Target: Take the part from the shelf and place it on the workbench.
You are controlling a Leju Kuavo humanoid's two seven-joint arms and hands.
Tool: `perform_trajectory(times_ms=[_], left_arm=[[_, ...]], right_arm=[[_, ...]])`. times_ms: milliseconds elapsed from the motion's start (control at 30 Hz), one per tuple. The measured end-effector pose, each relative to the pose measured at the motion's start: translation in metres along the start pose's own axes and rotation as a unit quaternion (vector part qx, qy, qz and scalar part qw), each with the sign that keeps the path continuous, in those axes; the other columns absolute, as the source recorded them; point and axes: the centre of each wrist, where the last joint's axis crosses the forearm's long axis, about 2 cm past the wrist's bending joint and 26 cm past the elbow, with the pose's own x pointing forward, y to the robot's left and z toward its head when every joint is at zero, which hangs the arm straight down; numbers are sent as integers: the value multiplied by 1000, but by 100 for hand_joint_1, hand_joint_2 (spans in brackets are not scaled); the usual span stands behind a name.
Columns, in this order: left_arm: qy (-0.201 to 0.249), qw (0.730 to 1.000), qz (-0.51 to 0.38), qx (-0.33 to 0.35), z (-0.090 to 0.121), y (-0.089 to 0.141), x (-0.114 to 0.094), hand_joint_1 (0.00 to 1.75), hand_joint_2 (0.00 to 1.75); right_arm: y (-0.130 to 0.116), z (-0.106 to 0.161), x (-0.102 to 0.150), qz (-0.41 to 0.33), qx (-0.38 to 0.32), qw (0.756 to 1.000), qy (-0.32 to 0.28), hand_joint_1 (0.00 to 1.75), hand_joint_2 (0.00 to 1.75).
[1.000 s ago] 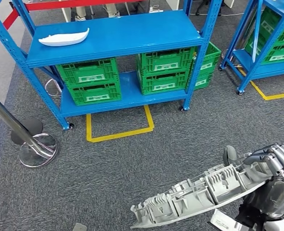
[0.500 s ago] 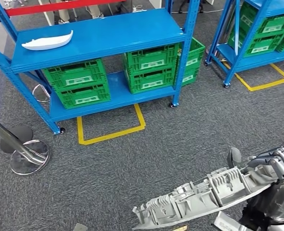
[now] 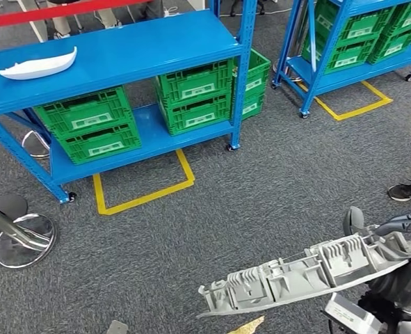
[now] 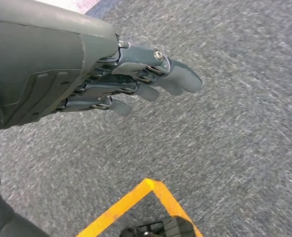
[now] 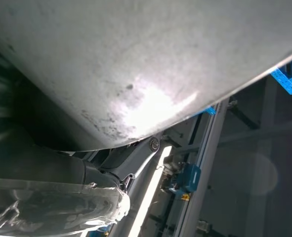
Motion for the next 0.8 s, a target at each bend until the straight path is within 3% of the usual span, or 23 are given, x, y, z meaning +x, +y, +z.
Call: perform_trajectory(times_ms=[800], left_arm=[[-3, 1000, -5, -5, -2, 0, 3, 0, 175]], right_arm=[[-6, 1, -9, 14, -3, 1000, 15, 175, 175]])
